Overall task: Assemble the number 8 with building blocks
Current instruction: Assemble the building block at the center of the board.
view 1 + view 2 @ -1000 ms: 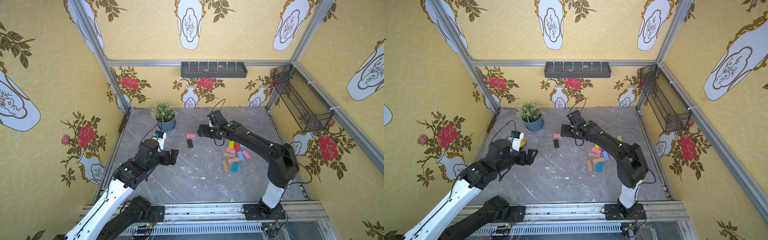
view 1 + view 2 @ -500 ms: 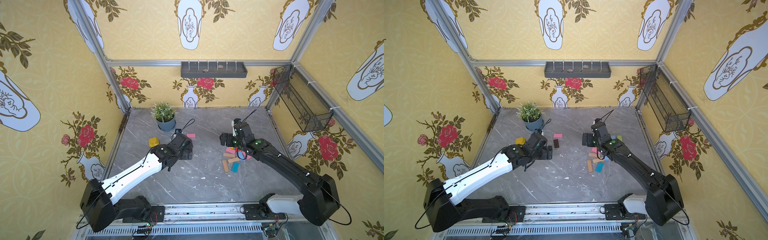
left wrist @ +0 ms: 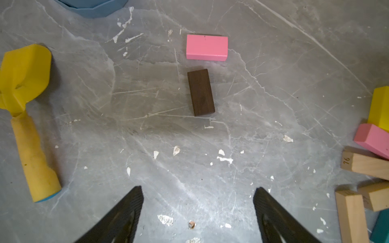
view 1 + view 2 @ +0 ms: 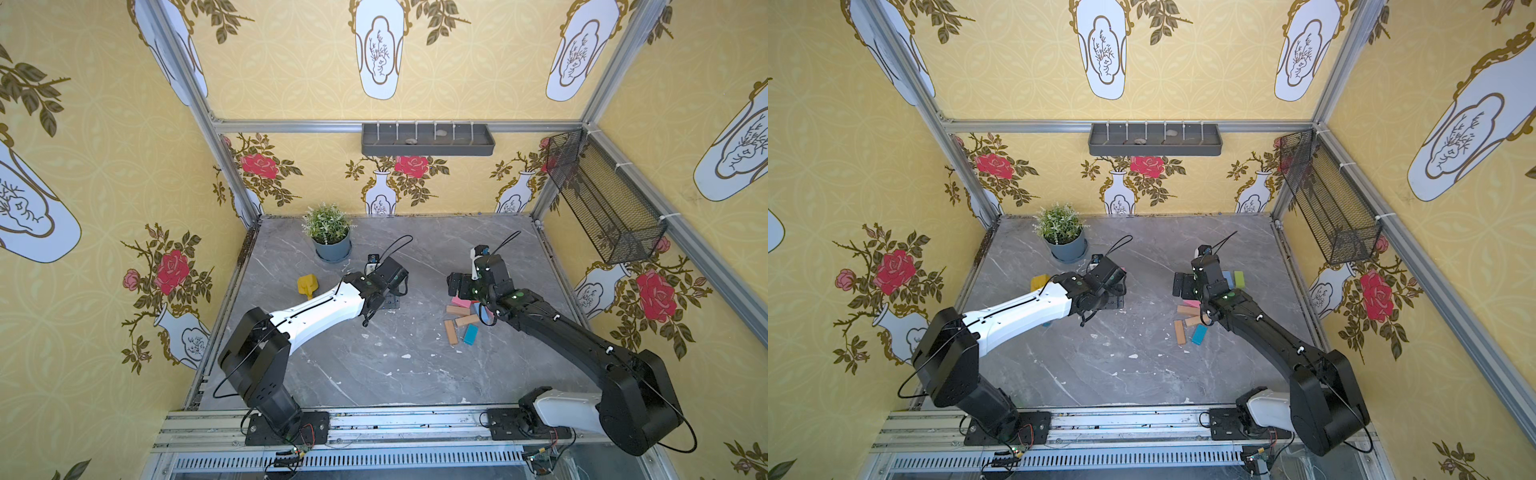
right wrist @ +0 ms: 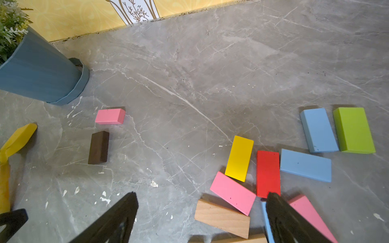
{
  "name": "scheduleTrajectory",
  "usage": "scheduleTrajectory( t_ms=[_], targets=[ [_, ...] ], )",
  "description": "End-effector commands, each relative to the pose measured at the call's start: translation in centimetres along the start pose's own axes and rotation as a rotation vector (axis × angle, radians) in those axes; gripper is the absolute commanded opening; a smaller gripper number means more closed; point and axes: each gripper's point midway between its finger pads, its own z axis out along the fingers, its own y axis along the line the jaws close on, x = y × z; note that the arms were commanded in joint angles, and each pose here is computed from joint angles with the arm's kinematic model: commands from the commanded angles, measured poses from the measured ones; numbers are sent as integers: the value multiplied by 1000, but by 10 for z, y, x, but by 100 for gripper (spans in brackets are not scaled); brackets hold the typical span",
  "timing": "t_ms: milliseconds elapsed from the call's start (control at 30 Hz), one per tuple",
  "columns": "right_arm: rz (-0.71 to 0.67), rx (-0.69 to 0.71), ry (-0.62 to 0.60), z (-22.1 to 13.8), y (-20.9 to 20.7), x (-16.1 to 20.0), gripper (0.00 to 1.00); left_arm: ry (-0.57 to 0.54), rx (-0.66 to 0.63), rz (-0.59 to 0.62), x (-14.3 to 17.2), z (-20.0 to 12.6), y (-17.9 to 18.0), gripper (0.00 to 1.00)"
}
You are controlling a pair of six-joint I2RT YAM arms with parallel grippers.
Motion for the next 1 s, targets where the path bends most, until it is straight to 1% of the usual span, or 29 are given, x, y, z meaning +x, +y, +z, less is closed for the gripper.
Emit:
scheduleTrajectory(
  t_ms=[0,133,267,533,833,967],
  targets=[
    [11,-26,-58,5,3,-10,98,-9,9,-52,-9,16,-2,82],
    [14,-4,-71,12,-5,-2,98,-17,20,-64,-20,32,-4,78],
    [23,-6,-97,16,-10,3,97,-2,25,-47,-26,45,-13,76],
    [39,-27,-111,20,-11,11,97,29,5,-63,-23,68,-13,71],
    [39,-37,-78,27,-10,21,98,61,-4,-60,-21,86,-12,60],
    [41,-38,-71,29,-10,22,98,74,-6,-54,-20,93,-11,57]
  ],
)
